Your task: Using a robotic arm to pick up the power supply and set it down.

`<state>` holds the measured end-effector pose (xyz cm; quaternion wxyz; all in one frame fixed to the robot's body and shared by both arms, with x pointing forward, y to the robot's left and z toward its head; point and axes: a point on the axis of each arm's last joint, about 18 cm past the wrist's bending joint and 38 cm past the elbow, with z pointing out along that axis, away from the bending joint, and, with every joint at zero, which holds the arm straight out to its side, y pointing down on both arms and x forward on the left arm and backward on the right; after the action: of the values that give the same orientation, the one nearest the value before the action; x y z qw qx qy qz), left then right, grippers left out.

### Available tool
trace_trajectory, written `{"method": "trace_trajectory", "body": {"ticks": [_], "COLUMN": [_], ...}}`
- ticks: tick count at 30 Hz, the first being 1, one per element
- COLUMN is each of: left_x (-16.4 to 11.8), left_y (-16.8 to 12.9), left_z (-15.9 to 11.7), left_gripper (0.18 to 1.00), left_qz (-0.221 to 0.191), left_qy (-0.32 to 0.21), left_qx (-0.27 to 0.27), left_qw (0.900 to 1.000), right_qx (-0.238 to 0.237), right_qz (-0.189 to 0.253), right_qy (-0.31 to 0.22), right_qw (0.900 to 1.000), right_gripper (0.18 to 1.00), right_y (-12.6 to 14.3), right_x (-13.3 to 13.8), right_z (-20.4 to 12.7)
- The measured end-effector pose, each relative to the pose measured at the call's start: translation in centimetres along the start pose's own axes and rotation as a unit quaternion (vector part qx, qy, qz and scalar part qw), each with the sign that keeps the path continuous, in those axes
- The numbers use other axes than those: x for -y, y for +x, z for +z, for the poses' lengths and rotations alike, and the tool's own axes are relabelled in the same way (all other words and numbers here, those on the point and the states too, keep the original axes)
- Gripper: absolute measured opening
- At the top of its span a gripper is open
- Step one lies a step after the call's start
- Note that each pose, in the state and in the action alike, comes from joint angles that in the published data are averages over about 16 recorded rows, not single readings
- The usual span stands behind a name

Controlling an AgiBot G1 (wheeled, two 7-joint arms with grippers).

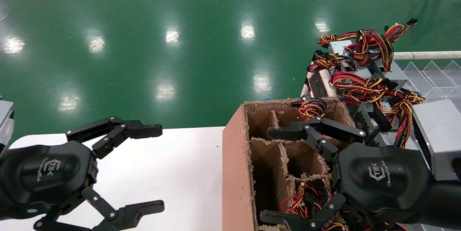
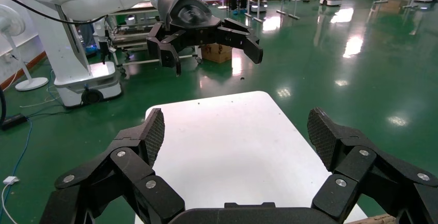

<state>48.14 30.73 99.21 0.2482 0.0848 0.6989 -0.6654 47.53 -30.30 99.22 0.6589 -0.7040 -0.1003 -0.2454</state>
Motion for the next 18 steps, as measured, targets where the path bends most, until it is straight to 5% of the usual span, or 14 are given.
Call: {"method": "trace_trajectory", "body": {"ticks": [18], "left_x": [0.0], "left_y": [0.0], "left_z": [0.0], "left_gripper": [1.001], "left_qz": [0.0], "left_qy": [0.0], "left_qx": [0.0], "left_qw": [1.0], "right_qx": [0.0], "right_qz": [0.0], "right_qy": [0.0], "right_qw": [1.0], "right_gripper": [1.0], "right_y": [0.0], "right_x": [0.0], "right_z": [0.0]}}
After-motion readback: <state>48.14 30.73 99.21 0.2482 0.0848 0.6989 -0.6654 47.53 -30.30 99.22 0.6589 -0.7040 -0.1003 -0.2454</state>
